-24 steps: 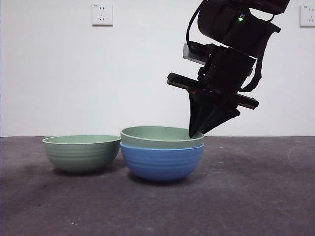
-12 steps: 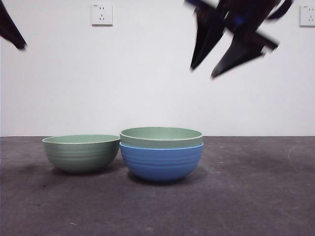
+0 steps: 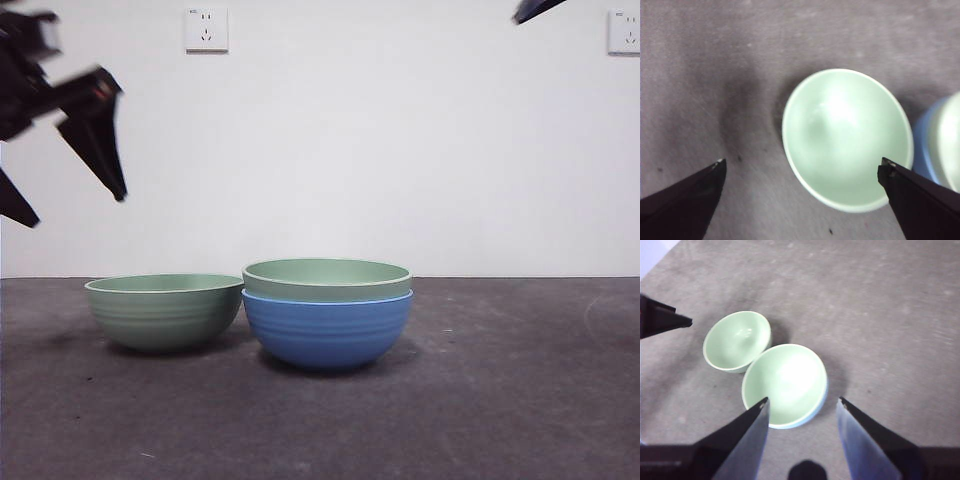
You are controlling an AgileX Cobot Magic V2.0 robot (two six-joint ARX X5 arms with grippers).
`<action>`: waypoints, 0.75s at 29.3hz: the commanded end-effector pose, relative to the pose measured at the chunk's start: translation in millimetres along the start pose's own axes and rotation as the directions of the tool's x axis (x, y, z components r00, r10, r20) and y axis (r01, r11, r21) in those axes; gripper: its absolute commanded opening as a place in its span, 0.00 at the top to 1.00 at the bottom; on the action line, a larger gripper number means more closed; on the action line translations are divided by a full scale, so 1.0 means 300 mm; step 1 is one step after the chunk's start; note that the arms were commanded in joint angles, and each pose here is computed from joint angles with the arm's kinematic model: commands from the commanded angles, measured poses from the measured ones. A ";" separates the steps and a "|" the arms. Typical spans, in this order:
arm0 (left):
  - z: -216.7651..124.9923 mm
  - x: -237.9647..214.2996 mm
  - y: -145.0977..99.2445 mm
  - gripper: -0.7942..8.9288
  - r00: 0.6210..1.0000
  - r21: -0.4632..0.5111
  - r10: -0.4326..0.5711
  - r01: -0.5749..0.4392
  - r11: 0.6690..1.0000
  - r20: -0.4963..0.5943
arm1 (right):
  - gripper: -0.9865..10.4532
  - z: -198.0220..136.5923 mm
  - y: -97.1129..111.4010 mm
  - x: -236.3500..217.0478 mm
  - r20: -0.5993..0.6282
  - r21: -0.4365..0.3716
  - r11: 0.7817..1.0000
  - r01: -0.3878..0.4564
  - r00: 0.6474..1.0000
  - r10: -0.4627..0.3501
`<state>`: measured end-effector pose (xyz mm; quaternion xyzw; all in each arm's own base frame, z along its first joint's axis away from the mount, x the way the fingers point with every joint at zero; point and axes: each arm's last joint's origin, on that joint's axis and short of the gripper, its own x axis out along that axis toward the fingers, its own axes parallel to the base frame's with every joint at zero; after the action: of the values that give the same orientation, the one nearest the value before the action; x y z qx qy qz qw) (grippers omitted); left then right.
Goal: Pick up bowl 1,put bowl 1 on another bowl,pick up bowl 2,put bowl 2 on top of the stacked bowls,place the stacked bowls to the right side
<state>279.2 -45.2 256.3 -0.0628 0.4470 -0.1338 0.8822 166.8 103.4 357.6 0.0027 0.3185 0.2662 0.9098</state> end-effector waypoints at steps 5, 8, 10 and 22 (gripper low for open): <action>0.062 0.137 -0.006 0.21 0.989 0.041 0.076 -0.071 0.997 -0.127 | 0.72 -0.021 -0.001 -0.035 -0.015 -0.005 1.000 0.010 1.000 -0.010; 0.055 0.179 -0.004 0.21 0.983 0.040 0.078 -0.073 0.997 -0.168 | 0.72 -0.025 -0.001 -0.036 -0.026 -0.004 1.000 0.011 1.000 -0.011; 0.048 0.197 -0.004 0.21 0.979 0.040 0.079 -0.073 0.997 -0.187 | 0.72 -0.026 -0.001 -0.036 -0.027 -0.004 1.000 0.012 1.000 -0.012; 0.017 0.264 0.006 0.72 0.958 0.031 0.083 -0.077 0.997 -0.276 | 0.72 -0.025 -0.002 -0.036 -0.026 -0.004 1.000 0.016 1.000 -0.016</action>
<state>328.5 -64.9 199.5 -0.0210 0.5661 -0.1057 0.8173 155.3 96.1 359.1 -0.0024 0.3296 0.2585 0.9080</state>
